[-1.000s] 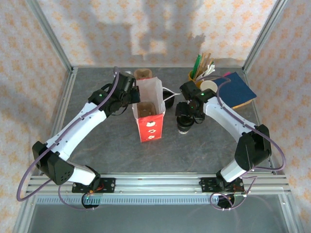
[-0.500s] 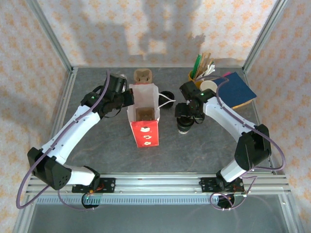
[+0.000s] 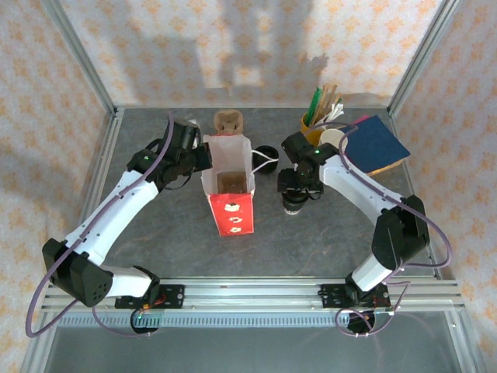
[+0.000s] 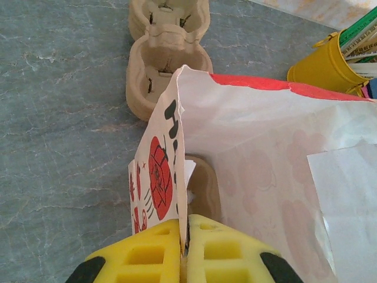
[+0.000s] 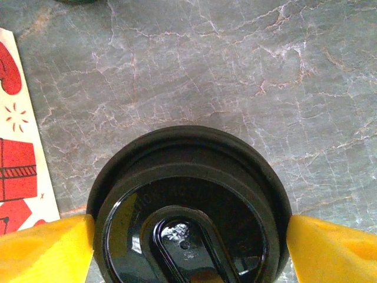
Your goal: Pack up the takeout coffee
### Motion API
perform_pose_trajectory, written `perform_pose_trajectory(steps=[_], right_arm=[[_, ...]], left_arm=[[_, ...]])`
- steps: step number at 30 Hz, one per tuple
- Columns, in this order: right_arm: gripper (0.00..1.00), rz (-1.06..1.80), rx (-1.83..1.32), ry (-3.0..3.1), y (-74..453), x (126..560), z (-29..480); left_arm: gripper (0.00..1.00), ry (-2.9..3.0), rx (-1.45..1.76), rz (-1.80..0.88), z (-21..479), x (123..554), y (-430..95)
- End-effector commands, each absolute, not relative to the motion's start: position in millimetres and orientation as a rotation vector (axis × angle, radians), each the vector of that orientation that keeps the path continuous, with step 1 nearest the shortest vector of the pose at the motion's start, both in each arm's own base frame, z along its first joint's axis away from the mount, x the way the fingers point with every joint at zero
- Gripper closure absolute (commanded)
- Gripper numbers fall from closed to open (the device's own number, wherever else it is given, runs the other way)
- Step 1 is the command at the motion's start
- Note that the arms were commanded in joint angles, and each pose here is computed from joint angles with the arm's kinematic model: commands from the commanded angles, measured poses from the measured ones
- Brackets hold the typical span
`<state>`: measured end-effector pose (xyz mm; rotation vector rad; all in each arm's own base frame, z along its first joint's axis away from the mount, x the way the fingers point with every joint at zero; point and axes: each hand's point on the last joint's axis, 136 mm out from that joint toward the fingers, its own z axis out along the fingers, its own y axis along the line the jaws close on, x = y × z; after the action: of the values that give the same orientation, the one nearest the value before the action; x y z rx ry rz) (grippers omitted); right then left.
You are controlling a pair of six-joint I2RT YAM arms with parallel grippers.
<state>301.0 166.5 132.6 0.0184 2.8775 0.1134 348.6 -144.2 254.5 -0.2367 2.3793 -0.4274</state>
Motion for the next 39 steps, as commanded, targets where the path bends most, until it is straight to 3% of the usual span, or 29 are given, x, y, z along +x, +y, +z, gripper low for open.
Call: perform_pose_trajectory(steps=[1, 16, 39], right_arm=[[0.18, 0.044, -0.004, 2.917, 163, 294, 132], [0.16, 0.024, -0.008, 2.893, 167, 300, 150], [0.21, -0.033, -0.011, 2.977, 162, 288, 116]], left_arm=[[0.9, 2.387, -0.241, -0.388, 250, 345, -136], [0.9, 2.392, -0.25, -0.37, 243, 345, -134], [0.9, 2.399, -0.261, -0.358, 236, 343, -131]])
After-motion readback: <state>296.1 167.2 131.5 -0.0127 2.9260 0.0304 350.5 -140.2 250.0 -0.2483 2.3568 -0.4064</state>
